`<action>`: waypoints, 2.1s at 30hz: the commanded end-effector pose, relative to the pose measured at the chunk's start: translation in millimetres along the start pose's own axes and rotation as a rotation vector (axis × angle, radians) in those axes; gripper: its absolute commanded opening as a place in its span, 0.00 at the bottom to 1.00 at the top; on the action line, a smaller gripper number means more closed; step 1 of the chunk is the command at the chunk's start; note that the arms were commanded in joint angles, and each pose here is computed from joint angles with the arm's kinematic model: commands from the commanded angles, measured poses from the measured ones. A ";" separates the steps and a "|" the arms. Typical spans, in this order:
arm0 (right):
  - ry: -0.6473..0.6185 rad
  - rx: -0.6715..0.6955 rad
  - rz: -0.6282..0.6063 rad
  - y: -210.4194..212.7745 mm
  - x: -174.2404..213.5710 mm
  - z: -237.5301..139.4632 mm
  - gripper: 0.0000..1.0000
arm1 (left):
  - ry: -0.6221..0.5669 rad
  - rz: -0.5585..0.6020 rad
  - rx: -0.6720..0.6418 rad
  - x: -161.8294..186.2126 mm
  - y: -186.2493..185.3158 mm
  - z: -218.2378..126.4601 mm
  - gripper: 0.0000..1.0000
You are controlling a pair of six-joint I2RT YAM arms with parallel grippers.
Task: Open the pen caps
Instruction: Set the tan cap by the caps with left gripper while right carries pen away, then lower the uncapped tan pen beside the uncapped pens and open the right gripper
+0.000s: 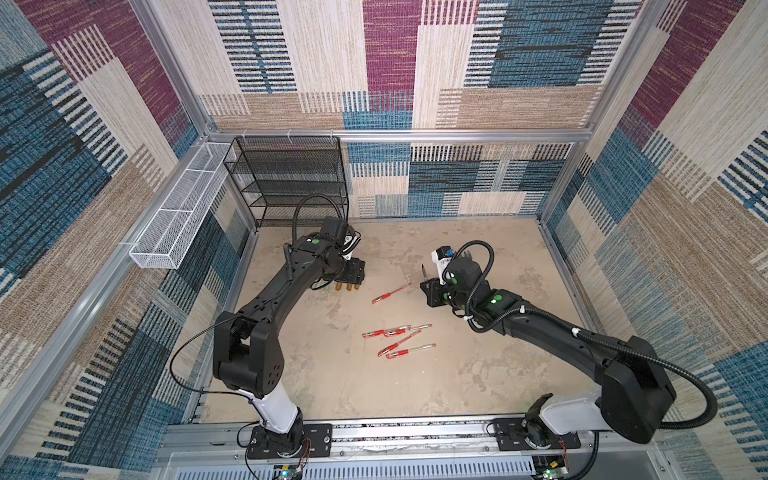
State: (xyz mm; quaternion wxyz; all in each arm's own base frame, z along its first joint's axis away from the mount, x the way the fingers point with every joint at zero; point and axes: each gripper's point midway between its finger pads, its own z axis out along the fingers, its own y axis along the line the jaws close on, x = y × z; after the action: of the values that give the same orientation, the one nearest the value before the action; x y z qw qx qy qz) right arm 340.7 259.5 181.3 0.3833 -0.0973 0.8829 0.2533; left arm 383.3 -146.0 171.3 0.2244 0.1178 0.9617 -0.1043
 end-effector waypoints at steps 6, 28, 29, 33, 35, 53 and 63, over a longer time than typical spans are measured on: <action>0.091 0.037 -0.026 -27.6 -14.0 31.5 0.00 | -0.134 0.068 0.002 7.5 3.7 -25.5 0.84; 0.194 0.238 0.046 -133.3 -30.5 131.9 0.01 | -0.384 -0.163 0.040 25.9 66.0 -84.5 0.99; 0.196 0.243 0.053 -137.1 -29.6 136.3 0.02 | -0.384 -0.164 0.045 25.5 65.6 -84.0 0.99; 0.214 0.253 0.064 -146.7 -23.6 148.9 0.03 | -0.387 -0.170 0.056 22.9 64.5 -83.4 0.99; 0.218 0.260 0.059 -149.5 -22.7 154.1 0.04 | -0.387 -0.170 0.057 22.4 64.9 -83.0 0.99; 0.248 0.343 0.041 -167.5 -21.3 165.0 0.18 | -0.381 -0.186 0.071 23.6 65.5 -78.3 0.99; 0.227 0.339 0.030 -161.1 -39.3 159.1 0.24 | -0.385 -0.189 0.071 23.6 66.2 -80.2 0.99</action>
State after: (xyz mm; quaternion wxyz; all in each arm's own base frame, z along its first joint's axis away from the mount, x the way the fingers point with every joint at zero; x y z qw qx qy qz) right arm 521.9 203.7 45.6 0.2775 -0.0465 0.9549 0.0947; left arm 346.0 -56.7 216.6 0.3810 0.0155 0.9087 -0.1700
